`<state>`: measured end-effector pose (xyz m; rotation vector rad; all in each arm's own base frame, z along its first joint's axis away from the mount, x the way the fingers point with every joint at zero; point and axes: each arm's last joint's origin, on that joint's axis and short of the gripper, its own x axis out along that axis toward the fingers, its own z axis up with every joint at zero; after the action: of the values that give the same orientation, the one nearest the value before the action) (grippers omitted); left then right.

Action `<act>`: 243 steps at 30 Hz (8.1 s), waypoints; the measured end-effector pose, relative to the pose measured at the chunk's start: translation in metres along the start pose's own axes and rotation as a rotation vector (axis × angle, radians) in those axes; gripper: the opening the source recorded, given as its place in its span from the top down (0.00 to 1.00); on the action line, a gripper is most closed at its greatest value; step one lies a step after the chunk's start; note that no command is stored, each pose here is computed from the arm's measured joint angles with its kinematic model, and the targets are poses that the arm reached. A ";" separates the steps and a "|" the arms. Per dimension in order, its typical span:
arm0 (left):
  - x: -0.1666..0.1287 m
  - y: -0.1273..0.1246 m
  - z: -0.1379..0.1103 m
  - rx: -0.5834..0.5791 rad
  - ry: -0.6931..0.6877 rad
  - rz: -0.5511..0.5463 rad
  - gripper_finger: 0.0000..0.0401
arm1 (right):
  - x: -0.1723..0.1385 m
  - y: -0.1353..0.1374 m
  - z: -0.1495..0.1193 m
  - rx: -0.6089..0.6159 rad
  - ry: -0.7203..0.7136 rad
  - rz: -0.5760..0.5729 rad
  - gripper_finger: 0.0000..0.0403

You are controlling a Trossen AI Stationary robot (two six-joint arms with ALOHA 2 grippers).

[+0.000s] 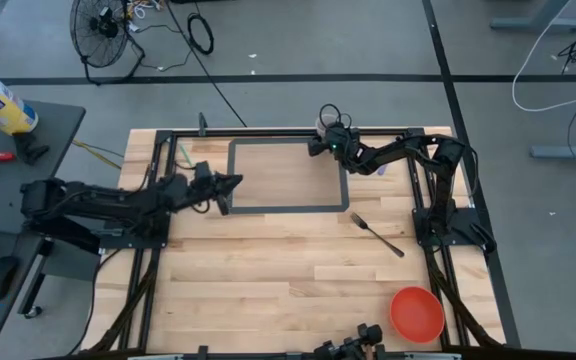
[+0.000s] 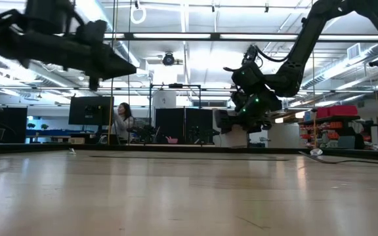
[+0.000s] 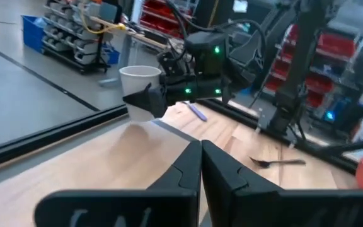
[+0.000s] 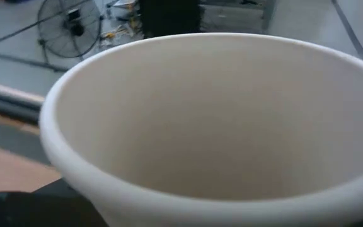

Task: Pick & Place Utensil
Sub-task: Put the white cup on the transparent mat, then put the orange bowl on the transparent mat

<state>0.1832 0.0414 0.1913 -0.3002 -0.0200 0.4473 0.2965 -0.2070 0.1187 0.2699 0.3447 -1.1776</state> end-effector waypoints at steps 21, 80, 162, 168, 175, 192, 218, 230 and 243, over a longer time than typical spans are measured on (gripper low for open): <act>0.060 0.004 0.001 -0.009 -0.060 0.004 0.97 | -0.028 0.016 -0.008 -0.090 -0.141 0.157 0.19; 0.070 0.008 0.015 0.044 -0.074 0.001 0.97 | -0.091 0.027 -0.044 -0.284 0.011 0.428 0.02; 0.070 0.008 0.014 0.048 -0.067 0.000 0.97 | -0.027 -0.023 -0.011 -0.051 0.038 0.049 0.01; 0.070 0.008 0.014 0.048 -0.067 0.000 0.97 | -0.033 -0.024 -0.006 -0.048 0.070 0.080 0.01; 0.070 0.008 0.014 0.043 -0.067 0.000 0.97 | -0.040 -0.029 -0.010 -0.113 0.169 0.061 0.02; 0.070 0.008 0.014 0.041 -0.067 -0.001 0.96 | -0.066 -0.037 0.002 -0.170 0.334 0.166 0.03; 0.070 0.008 0.014 0.041 -0.068 -0.001 0.97 | -0.197 -0.001 -0.004 -0.322 0.637 0.493 0.10; 0.070 0.008 0.013 0.042 -0.066 0.001 0.97 | -0.277 0.021 -0.006 -0.693 0.790 0.695 0.10; 0.070 0.008 0.013 0.078 -0.056 0.004 0.96 | -0.335 0.014 -0.034 -0.839 1.060 0.876 0.10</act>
<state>0.2420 0.0821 0.1976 -0.2113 -0.0569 0.4592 0.1910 0.0956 0.2219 0.2362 1.4284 0.1230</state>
